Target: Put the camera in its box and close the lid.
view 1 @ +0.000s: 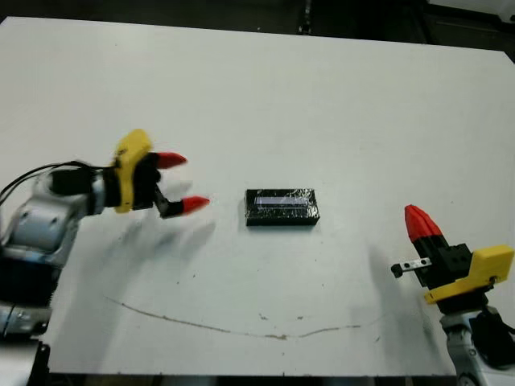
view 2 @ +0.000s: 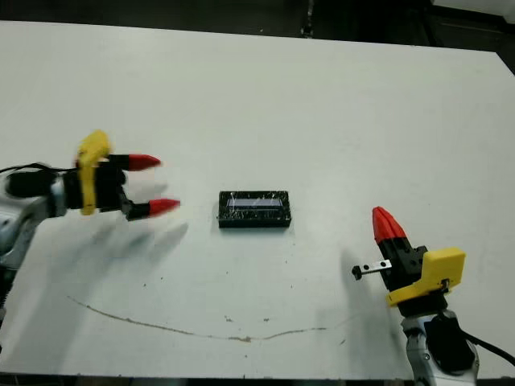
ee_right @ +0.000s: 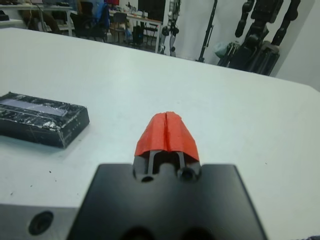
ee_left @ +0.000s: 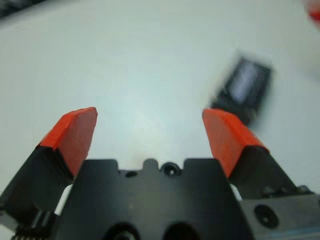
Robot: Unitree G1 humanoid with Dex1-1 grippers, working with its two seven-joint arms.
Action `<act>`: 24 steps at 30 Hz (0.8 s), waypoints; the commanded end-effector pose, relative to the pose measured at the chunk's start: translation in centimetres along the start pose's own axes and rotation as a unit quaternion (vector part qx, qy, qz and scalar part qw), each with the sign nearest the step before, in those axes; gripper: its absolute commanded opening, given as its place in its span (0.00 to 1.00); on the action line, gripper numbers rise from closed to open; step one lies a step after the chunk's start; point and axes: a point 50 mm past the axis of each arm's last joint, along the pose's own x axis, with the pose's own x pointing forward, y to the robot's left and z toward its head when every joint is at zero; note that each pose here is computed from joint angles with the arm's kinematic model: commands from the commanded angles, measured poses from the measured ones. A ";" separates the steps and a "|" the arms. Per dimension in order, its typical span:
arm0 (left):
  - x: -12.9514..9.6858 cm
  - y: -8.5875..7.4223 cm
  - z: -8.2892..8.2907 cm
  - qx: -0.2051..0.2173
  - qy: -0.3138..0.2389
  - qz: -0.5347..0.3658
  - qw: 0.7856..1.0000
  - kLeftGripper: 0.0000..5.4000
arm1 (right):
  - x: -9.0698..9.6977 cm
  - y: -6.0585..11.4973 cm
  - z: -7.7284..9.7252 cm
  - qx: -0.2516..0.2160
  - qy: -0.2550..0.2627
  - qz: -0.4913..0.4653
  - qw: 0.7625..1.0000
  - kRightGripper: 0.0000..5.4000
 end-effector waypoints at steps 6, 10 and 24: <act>-1.5 -4.0 -2.1 -0.048 -0.125 0.093 0.987 0.73 | 1.7 1.6 -0.1 0.028 -0.002 -0.007 1.000 0.00; -1.7 -5.2 -3.3 -0.107 -0.156 0.127 0.974 0.63 | 2.1 1.7 -0.3 0.043 -0.006 -0.024 0.999 0.00; -1.5 -6.6 -4.8 -0.104 -0.174 0.197 0.959 0.24 | 2.0 2.2 -0.4 0.045 0.003 -0.073 0.996 0.00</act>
